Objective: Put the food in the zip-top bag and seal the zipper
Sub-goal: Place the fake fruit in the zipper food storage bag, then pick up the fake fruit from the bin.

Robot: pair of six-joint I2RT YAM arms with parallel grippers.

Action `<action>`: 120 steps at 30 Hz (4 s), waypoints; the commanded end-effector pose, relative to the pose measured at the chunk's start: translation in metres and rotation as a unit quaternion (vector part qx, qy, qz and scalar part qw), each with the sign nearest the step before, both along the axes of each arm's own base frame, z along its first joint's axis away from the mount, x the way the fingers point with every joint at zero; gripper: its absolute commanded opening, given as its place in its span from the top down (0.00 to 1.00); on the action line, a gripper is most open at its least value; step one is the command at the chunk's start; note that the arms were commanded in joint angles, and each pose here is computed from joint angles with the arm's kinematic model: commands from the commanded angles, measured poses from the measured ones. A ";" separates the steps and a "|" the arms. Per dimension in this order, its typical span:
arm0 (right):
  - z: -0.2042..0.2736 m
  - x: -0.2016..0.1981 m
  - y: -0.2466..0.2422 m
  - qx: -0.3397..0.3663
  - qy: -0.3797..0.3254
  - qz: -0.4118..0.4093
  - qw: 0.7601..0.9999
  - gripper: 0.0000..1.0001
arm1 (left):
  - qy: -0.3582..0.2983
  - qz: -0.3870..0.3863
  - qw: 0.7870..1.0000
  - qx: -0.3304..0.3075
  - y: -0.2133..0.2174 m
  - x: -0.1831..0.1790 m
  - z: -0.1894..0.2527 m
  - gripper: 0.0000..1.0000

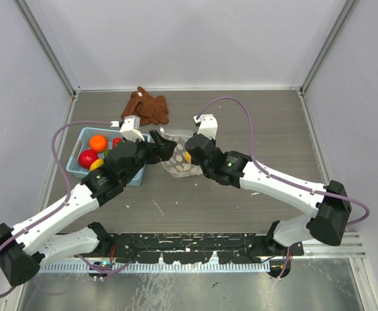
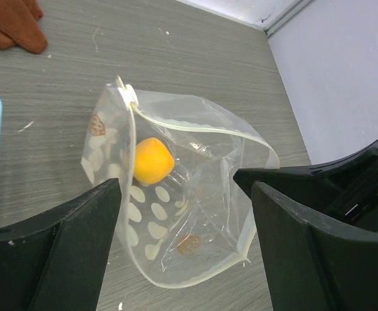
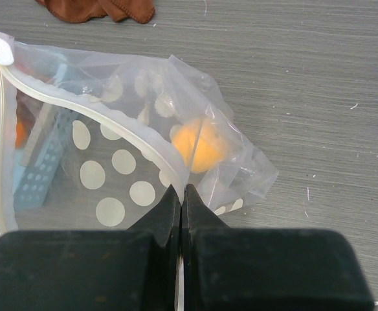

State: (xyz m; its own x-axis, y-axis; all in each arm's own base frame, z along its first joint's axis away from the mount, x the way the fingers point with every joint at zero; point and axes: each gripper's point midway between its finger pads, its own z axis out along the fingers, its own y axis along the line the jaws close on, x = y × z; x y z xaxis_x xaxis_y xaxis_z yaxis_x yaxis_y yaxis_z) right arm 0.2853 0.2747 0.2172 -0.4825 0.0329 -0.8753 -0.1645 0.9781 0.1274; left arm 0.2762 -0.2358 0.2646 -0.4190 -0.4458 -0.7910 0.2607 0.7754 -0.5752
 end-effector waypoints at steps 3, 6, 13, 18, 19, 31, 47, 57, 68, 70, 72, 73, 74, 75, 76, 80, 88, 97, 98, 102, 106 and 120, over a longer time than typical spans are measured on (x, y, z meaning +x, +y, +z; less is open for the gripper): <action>0.026 0.004 -0.012 0.020 -0.036 -0.028 0.999 1.00 | -0.002 0.048 0.997 0.054 0.044 0.000 0.018 0.15; 0.024 0.004 -0.018 0.013 -0.038 -0.035 0.999 1.00 | 0.025 0.072 0.994 0.082 0.067 0.001 0.009 0.13; 0.025 0.005 -0.026 0.003 -0.044 -0.046 0.998 1.00 | 0.108 0.149 0.975 0.121 0.121 0.004 -0.020 0.01; 0.024 0.005 -0.029 -0.001 -0.045 -0.047 0.998 1.00 | 0.169 0.169 0.960 0.148 0.145 0.011 -0.042 0.02; 0.023 0.005 -0.029 -0.002 -0.045 -0.047 0.998 1.00 | 0.177 0.173 0.957 0.154 0.150 0.015 -0.046 0.02; 0.022 0.007 -0.029 -0.004 -0.048 -0.044 0.998 1.00 | 0.257 0.151 0.933 0.203 0.164 0.067 -0.084 0.02; 0.018 0.009 -0.030 -0.004 -0.048 -0.040 0.998 1.00 | 0.374 0.059 0.903 0.201 0.145 0.111 -0.164 0.28; 0.016 0.010 -0.029 -0.005 -0.046 -0.040 0.998 1.00 | 0.413 0.051 0.885 0.209 0.143 0.115 -0.205 0.21; 0.014 0.010 -0.028 -0.003 -0.044 -0.037 0.998 1.00 | 0.427 0.042 0.880 0.204 0.138 0.118 -0.228 0.23; 0.015 0.010 -0.028 -0.003 -0.044 -0.037 0.998 1.00 | 0.430 0.039 0.879 0.203 0.138 0.116 -0.231 0.29; 0.015 0.010 -0.027 -0.003 -0.044 -0.036 0.998 1.00 | 0.432 0.039 0.878 0.203 0.139 0.114 -0.232 0.34; 0.015 0.010 -0.028 -0.002 -0.044 -0.037 0.998 1.00 | 0.430 0.037 0.879 0.203 0.138 0.113 -0.231 0.37; 0.015 0.010 -0.027 -0.002 -0.043 -0.036 0.998 1.00 | 0.428 0.037 0.880 0.201 0.138 0.113 -0.228 0.41; 0.015 0.009 -0.027 -0.001 -0.043 -0.036 0.998 1.00 | 0.426 0.037 0.882 0.198 0.137 0.112 -0.225 0.43; 0.016 0.009 -0.027 0.000 -0.044 -0.036 0.998 1.00 | 0.422 0.039 0.884 0.196 0.137 0.112 -0.221 0.45; 0.017 0.009 -0.028 0.003 -0.044 -0.036 0.998 1.00 | 0.392 0.057 0.899 0.185 0.139 0.113 -0.195 0.51; 0.021 0.008 -0.026 0.009 -0.044 -0.035 0.998 0.99 | 0.346 0.086 0.918 0.173 0.145 0.110 -0.156 0.58; 0.024 0.009 -0.025 0.012 -0.046 -0.035 0.998 0.99 | 0.297 0.078 0.942 0.136 0.132 0.095 -0.119 0.62; 0.024 0.009 -0.024 0.013 -0.045 -0.034 0.998 0.99 | 0.287 0.076 0.946 0.132 0.130 0.092 -0.114 0.63; 0.024 0.010 -0.022 0.014 -0.043 -0.031 0.998 0.99 | 0.239 0.061 0.962 0.115 0.115 0.079 -0.086 0.64; 0.025 0.010 -0.020 0.016 -0.043 -0.029 0.999 0.99 | 0.179 0.034 0.977 0.107 0.097 0.064 -0.060 0.64; 0.026 0.009 -0.014 0.026 -0.039 -0.019 0.999 0.99 | -0.004 -0.074 0.996 0.046 0.038 0.005 0.008 0.65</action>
